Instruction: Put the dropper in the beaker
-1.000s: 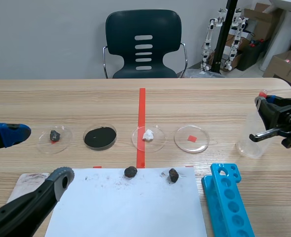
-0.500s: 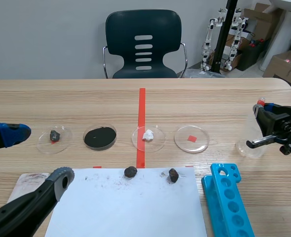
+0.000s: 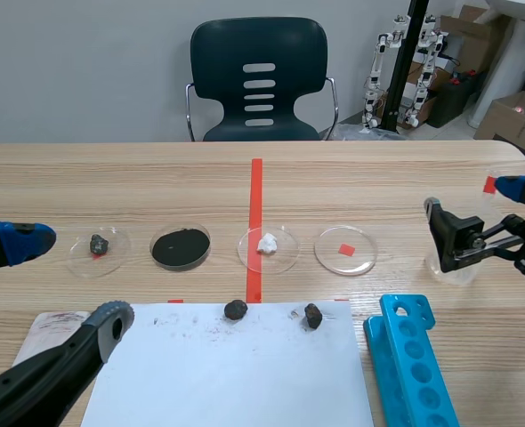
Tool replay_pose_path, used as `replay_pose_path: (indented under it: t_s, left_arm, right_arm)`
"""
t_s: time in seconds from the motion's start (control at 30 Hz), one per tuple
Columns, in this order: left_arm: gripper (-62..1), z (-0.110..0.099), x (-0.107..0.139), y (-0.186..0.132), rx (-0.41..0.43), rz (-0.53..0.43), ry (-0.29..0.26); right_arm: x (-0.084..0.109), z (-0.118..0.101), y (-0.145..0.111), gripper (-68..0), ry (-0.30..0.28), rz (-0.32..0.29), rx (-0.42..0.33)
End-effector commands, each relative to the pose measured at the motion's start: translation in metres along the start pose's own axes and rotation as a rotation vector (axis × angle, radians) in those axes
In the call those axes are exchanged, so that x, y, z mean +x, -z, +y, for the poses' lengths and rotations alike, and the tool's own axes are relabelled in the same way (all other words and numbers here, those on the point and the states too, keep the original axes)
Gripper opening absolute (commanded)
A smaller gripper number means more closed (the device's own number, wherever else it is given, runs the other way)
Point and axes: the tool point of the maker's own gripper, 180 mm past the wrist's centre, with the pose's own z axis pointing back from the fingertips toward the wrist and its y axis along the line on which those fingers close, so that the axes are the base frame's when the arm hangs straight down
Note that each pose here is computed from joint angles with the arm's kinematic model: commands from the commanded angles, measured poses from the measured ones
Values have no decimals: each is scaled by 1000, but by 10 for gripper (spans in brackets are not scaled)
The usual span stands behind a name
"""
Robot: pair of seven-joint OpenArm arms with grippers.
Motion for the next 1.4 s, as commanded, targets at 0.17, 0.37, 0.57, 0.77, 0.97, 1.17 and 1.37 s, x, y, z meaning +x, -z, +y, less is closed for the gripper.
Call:
replay_pose_path:
  t_s: [0.17,0.37,0.57,0.77,0.97,1.17,1.37]
  left_arm:
    - [-50,0,6,1,1,-27,-10]
    - [-50,0,6,1,1,-27,-10]
    - [-50,0,6,1,1,-27,-10]
    - [-50,0,6,1,1,-27,-10]
    - [-50,0,6,1,1,-27,-10]
    - [-50,0,6,1,1,-27,-10]
    - [-50,0,6,1,1,-27,-10]
  right_arm:
    - [46,-4,-11,-82,-37,-131,19]
    - [53,3,-21,-82,-38,-169,27]
    - [54,4,-22,-82,-35,-176,32]
    - [53,4,-22,-82,-36,-175,32]
    - [53,4,-22,-82,-36,-174,32]
    - [53,4,-22,-82,-36,-172,33]
    - [53,4,-22,-82,-36,-172,33]
